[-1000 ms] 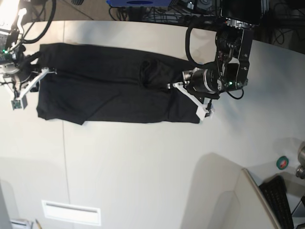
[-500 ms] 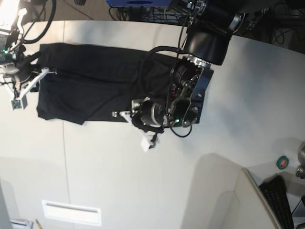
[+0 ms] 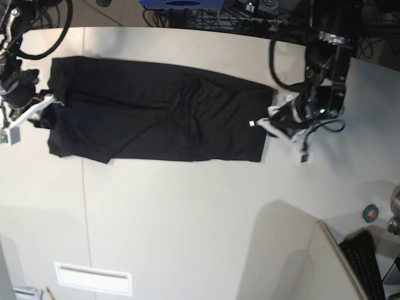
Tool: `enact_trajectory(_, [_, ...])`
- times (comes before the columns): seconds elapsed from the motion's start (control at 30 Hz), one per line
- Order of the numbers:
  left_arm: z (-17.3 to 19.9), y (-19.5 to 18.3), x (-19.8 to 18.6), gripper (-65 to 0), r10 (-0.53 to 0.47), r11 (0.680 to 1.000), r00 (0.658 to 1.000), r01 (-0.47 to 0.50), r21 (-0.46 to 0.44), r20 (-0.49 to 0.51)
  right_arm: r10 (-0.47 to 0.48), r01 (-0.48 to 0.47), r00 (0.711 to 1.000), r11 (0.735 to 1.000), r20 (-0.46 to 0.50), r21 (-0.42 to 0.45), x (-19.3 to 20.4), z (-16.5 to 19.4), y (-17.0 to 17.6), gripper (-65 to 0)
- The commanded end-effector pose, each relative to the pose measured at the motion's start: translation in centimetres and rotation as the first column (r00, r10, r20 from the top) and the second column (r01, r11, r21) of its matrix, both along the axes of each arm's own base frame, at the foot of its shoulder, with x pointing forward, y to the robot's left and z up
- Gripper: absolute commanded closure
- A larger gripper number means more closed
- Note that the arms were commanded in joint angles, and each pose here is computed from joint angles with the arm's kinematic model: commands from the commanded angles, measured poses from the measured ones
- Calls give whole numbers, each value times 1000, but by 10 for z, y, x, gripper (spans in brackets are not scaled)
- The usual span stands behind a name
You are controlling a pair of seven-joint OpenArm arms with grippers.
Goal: Layout the t-shirt on the table in an organized manner, then fold the t-shirt properly
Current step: 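Grasp the strip's end with the left gripper and fold it toward the right gripper, then grasp the folded shirt's end with both grippers and lift it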
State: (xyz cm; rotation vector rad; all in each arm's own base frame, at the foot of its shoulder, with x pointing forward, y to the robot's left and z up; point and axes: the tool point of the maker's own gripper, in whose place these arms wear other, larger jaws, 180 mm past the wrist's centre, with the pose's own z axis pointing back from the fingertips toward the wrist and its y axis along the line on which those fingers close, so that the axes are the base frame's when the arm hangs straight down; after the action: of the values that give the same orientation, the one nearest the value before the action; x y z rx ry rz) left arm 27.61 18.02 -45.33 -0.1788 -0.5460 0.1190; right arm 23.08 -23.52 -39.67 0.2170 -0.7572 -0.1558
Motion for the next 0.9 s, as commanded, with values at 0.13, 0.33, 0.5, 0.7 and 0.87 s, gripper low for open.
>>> enact_trajectory(0.13, [2, 79, -11, 0, 53, 995, 993, -61, 80, 104, 35, -32, 999, 995, -34, 99, 10, -17, -26, -495])
enact_trajectory(0.33, [-20, 100, -23, 0, 99, 991, 990, -106, 76, 98, 47, -14, 987, 978, -156, 206, 10, -64, -40, -474])
enact_trajectory(0.5, [-27, 65, -12, 0, 30, 998, 991, -36, 47, 132, 66, -8, 975, 965, -214, 261, -4, -85, -32, -474])
enact_trajectory(0.7, [-42, 12, -2, 0, -70, 998, 992, 70, 1, 106, 197, -118, 943, 951, -268, 286, -21, -101, 7, -474])
enact_trajectory(0.87, [-45, -15, -2, 0, -83, 995, 991, 88, -43, 109, 230, -137, 936, 935, -267, 327, -23, -106, 33, -474])
